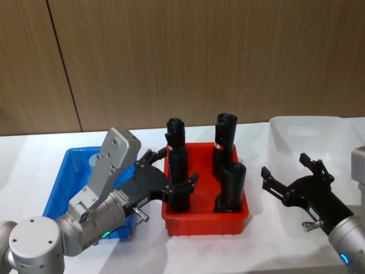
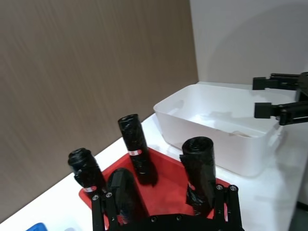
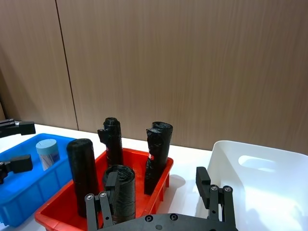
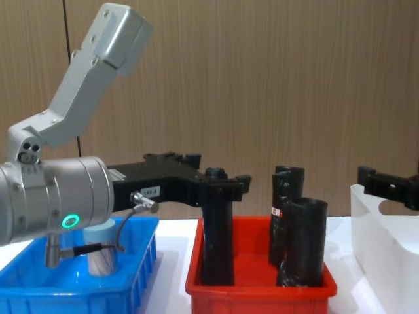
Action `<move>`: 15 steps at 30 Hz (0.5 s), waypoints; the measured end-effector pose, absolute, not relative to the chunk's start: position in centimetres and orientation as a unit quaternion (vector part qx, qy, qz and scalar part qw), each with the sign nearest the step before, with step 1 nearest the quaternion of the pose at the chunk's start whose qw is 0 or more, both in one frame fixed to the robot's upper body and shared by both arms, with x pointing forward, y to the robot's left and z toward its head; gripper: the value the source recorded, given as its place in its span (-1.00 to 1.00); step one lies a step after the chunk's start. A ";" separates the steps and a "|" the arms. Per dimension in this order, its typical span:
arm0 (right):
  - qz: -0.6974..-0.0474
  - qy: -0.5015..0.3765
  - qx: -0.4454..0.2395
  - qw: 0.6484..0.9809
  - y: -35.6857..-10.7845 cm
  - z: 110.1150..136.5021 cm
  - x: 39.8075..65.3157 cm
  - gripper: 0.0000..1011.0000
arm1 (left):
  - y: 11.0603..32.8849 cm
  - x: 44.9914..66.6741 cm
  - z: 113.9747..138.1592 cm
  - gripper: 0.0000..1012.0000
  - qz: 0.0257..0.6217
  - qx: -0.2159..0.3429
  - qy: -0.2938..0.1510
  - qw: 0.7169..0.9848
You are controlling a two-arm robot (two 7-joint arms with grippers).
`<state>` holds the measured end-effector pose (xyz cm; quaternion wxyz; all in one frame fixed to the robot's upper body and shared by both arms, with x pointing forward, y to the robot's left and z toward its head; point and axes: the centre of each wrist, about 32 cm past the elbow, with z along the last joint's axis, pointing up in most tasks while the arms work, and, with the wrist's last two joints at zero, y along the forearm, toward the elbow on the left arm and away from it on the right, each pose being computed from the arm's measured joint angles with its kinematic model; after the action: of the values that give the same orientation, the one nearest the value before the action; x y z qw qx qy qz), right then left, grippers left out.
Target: Pick the cotton swabs from the blue box and place them into the white box.
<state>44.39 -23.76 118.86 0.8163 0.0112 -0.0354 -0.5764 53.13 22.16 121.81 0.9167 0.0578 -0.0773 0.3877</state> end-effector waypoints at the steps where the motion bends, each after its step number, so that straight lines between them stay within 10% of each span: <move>1: -0.576 -0.035 0.012 0.816 -23.7 118.9 44.4 0.98 | 22.1 53.0 121.8 0.98 0.390 0.058 -0.078 0.916; 15: -0.577 -0.035 0.012 0.816 -23.7 118.9 44.3 0.98 | 21.0 51.3 121.1 0.98 0.457 0.048 -0.102 0.882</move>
<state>44.33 -23.71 118.88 0.8161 0.0122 -0.0353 -0.5767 51.29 21.04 121.08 0.8825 0.0480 -0.1021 0.4566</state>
